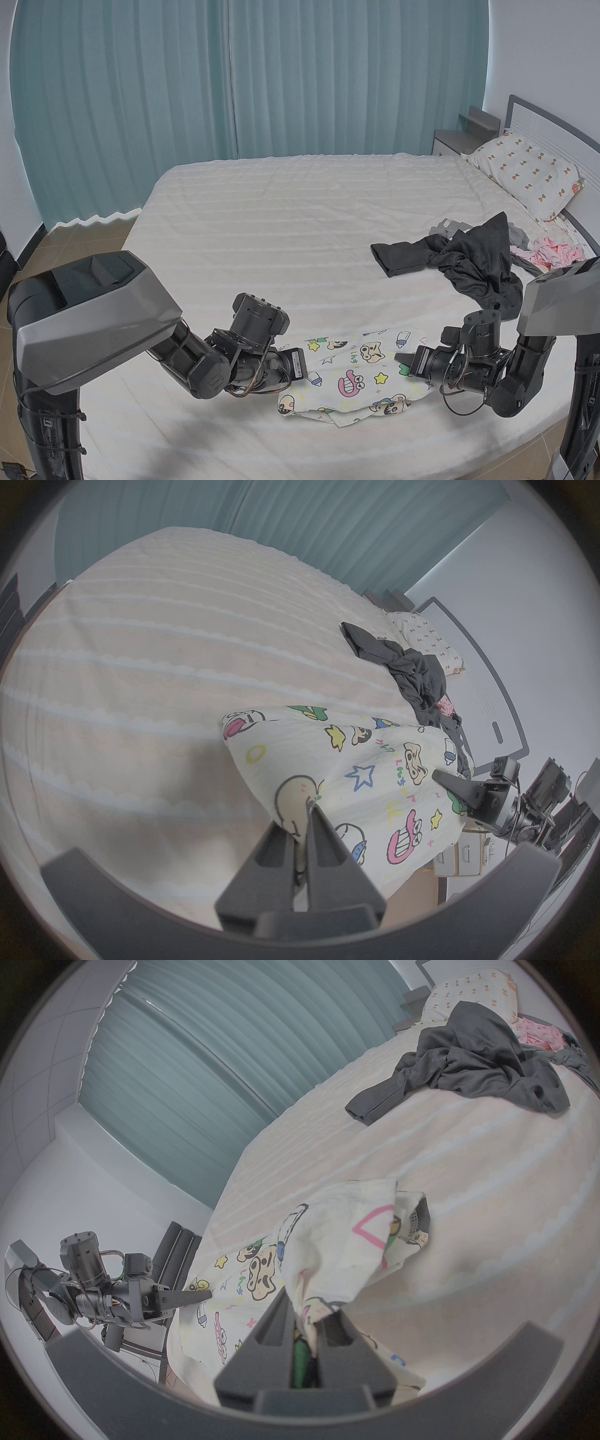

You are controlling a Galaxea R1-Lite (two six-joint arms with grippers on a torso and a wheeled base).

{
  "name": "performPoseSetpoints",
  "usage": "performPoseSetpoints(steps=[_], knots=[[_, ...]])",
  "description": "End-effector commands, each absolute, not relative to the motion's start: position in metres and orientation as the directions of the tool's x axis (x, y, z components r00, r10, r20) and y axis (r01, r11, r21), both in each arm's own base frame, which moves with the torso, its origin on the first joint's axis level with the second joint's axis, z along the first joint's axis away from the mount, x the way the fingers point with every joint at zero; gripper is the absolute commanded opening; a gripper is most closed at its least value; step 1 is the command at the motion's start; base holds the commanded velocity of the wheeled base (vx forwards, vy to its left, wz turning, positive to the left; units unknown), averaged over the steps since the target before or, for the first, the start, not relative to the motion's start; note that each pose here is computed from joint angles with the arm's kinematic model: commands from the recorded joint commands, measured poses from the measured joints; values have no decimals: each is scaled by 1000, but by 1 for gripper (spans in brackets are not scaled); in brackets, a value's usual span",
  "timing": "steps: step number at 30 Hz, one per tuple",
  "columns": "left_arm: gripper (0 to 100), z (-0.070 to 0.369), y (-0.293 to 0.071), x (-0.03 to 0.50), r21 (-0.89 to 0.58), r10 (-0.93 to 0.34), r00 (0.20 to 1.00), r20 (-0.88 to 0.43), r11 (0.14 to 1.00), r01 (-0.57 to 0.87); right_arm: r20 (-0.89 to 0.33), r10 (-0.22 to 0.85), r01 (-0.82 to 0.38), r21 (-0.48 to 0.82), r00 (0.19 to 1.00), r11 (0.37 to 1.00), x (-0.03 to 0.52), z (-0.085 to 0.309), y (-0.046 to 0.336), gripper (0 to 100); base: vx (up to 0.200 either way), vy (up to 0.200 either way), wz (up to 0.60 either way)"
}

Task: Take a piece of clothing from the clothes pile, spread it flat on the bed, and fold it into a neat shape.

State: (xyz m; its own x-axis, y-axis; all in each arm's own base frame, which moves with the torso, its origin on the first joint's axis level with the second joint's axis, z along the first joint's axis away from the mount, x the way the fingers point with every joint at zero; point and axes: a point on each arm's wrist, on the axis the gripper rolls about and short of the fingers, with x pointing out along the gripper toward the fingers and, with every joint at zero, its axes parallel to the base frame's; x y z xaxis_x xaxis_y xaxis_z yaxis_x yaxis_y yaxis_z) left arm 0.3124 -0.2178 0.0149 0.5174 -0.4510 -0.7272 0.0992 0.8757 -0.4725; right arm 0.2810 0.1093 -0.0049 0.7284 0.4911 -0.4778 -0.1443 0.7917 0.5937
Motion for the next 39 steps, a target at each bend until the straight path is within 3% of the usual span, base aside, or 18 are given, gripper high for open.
performPoseSetpoints(steps=[1, 18, 32, 33, 34, 39], knots=[[0, 18, -217, 311, -474, -452, 520, -724, 875, 100, -468, 489, -147, 594, 736, 791, 277, 3, 106, 0, 0, -200, 0], [0, 17, -217, 311, -490, -460, 513, -725, 867, 86, -483, 475, -127, 590, 736, 797, 278, 0, 102, 0, 0, -200, 0], [0, 6, -216, 310, -485, -452, 506, -735, 871, 73, -548, 463, -96, 569, 697, 817, 285, -34, 106, 0, 0, 0, 0], [100, 6, -216, 310, -485, -451, 507, -734, 872, 73, -556, 462, -94, 564, 690, 820, 285, -37, 107, 0, 0, 0, 0], [100, 6, -216, 310, -485, -451, 507, -734, 872, 73, -564, 460, -94, 559, 686, 824, 284, -40, 107, 100, 0, 0, 0], [100, -2, -210, 303, -461, -427, 494, -757, 885, 60, -598, 439, -87, 524, 671, 847, 283, -52, 104, 100, 0, 0, 0]])
